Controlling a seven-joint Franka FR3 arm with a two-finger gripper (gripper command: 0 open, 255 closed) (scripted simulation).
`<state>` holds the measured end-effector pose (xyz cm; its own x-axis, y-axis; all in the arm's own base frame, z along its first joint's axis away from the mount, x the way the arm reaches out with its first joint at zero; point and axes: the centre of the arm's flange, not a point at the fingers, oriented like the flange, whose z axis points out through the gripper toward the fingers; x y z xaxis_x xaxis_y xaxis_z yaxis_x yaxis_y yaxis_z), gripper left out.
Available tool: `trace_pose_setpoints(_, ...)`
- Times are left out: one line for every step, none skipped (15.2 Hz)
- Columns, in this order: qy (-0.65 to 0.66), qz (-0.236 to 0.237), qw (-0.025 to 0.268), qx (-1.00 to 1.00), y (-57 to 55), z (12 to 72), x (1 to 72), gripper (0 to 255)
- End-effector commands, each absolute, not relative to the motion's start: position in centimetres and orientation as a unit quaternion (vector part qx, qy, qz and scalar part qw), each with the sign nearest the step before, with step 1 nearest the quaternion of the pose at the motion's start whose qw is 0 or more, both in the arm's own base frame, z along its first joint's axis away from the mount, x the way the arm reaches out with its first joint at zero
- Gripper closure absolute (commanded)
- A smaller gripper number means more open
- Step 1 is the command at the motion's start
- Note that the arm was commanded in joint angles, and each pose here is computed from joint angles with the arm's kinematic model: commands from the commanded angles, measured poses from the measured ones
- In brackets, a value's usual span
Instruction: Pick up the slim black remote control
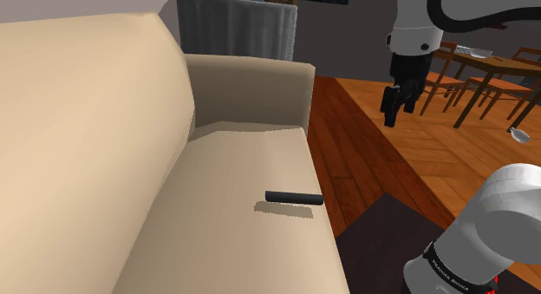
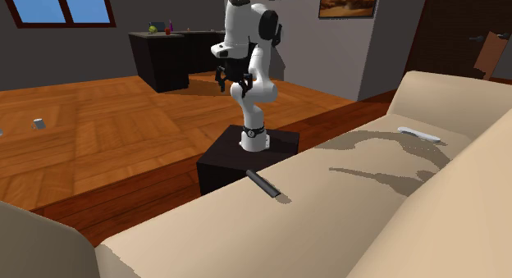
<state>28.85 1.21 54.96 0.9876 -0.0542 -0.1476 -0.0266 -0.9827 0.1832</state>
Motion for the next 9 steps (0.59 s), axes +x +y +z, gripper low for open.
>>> trace_pose_setpoints(-0.02, -0.076, 0.091, 0.993, 1.2, 55.0, 28.9, 0)
trace_pose_setpoints(-0.004, -0.074, 0.086, 0.994, 1.3, 53.9, 29.4, 0)
trace_pose_setpoints(0.013, -0.071, 0.082, 0.994, 1.4, 52.8, 29.9, 0)
trace_pose_setpoints(0.029, -0.069, 0.077, 0.994, 1.6, 51.7, 30.5, 0)
trace_pose_setpoints(0.046, -0.066, 0.073, 0.994, 1.8, 50.6, 31.0, 0)
trace_pose_setpoints(0.062, -0.064, 0.068, 0.994, 2.0, 49.5, 31.5, 0)
trace_pose_setpoints(0.078, -0.061, 0.064, 0.993, 2.2, 48.5, 32.1, 0)
trace_pose_setpoints(0.095, -0.058, 0.059, 0.992, 2.5, 47.4, 32.6, 0)
trace_pose_setpoints(0.111, -0.056, 0.054, 0.991, 2.8, 46.3, 33.1, 0)
